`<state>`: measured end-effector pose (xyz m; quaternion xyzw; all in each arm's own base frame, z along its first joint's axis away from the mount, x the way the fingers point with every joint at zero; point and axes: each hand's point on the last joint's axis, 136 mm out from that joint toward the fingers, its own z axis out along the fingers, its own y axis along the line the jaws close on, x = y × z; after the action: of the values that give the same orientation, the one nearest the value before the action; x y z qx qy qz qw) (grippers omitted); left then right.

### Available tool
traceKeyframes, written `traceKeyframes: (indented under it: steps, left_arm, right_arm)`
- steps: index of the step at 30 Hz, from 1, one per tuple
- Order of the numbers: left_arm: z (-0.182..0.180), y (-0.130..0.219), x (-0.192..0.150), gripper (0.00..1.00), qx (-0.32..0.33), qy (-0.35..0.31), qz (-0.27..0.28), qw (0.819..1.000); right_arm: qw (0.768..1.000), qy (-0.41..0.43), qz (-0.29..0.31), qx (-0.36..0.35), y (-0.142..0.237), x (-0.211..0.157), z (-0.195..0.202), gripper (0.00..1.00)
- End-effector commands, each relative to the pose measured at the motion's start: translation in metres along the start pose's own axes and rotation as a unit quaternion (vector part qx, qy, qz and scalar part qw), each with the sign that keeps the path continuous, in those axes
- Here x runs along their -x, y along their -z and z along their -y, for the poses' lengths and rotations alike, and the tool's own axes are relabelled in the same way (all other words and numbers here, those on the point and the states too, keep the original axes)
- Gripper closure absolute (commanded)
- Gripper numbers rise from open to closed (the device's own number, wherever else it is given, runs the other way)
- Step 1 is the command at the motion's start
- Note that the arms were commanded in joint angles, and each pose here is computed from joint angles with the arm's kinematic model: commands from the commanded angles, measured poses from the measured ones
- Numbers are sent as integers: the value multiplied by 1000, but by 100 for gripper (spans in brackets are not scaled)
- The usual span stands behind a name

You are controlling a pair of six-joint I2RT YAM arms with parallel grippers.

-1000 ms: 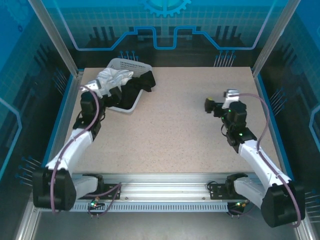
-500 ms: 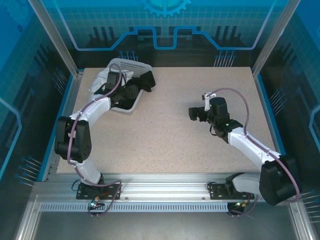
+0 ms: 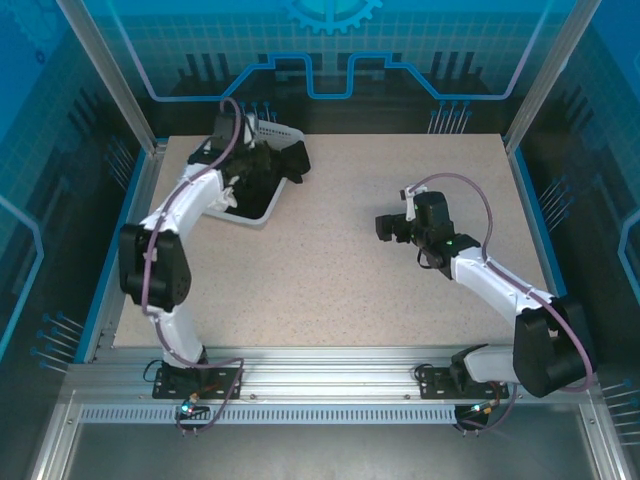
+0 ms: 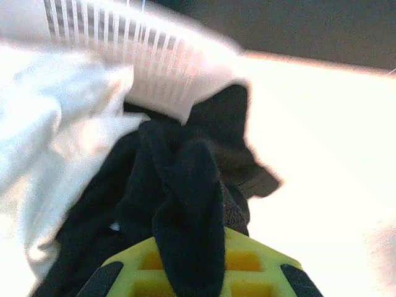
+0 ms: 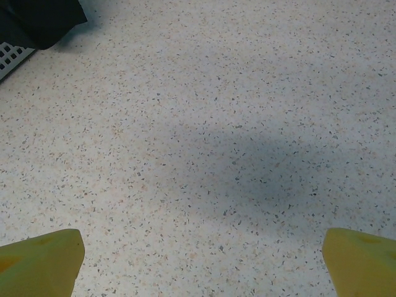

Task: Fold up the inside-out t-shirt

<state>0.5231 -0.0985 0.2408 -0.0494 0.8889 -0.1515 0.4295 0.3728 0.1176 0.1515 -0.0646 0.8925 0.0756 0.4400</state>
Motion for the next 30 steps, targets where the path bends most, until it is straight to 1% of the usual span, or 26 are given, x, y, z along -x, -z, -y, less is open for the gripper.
traceKeyframes:
  steps: [1,2,4,7,9,12,14,15,17,18,19,21,22,23,24,25,26,27,28,30]
  left_arm:
    - [71,155,131,100,-114,-13,235,965]
    - [84,181,147,100,-135,-15,269,953]
    - [109,220,167,100,-177,-22,310,934]
    - [154,259,185,100,-259,-35,327,908]
    - [186,273,191,100,-309,-45,324,893]
    - [239,284,192,100,-375,-69,305,872]
    - [270,283,186,100,-410,-81,286,862]
    - [282,283,183,100,-425,-86,281,856]
    - [303,272,172,100,-450,-90,259,850]
    - [309,262,166,100,-455,-88,246,851]
    - [314,246,158,100,-457,-85,229,855]
    - [318,204,137,98,-449,-86,187,869]
    - [316,179,123,86,-439,-88,160,880]
    - [310,156,110,64,-423,-94,135,891]
    - [305,137,96,47,-407,-103,110,901]
    - [295,118,82,36,-386,-116,84,911]
    - [281,103,71,30,-358,-123,62,924]
    - [265,90,63,28,-329,-124,46,935]
    - [244,77,55,25,-297,-121,33,947]
    - [195,54,41,21,-234,-105,26,966]
  right_arm:
    - [1000,-7,10,6,6,14,-6,0]
    - [1000,-7,12,8,6,16,-7,0]
    - [1000,-9,16,9,8,20,-8,0]
    - [1000,-13,22,17,9,26,-11,0]
    - [999,-14,27,24,11,31,-14,0]
    - [999,-10,31,26,17,34,-14,0]
    - [999,-1,35,22,23,36,-12,0]
    - [999,0,38,12,27,38,-9,0]
    - [999,-3,43,-29,39,40,8,0]
    - [998,-8,47,-50,46,41,18,0]
    - [996,-16,53,-73,54,42,30,0]
    - [992,-36,66,-103,68,39,49,0]
    - [989,-48,75,-116,76,38,58,0]
    - [987,-56,83,-128,83,37,66,0]
    - [985,-59,90,-135,87,36,70,0]
    - [984,-58,97,-138,91,36,71,0]
    - [984,-54,103,-132,94,36,69,0]
    - [986,-52,106,-121,93,37,65,0]
    - [988,-46,109,-99,91,38,56,0]
    - [993,-29,111,-36,81,38,30,0]
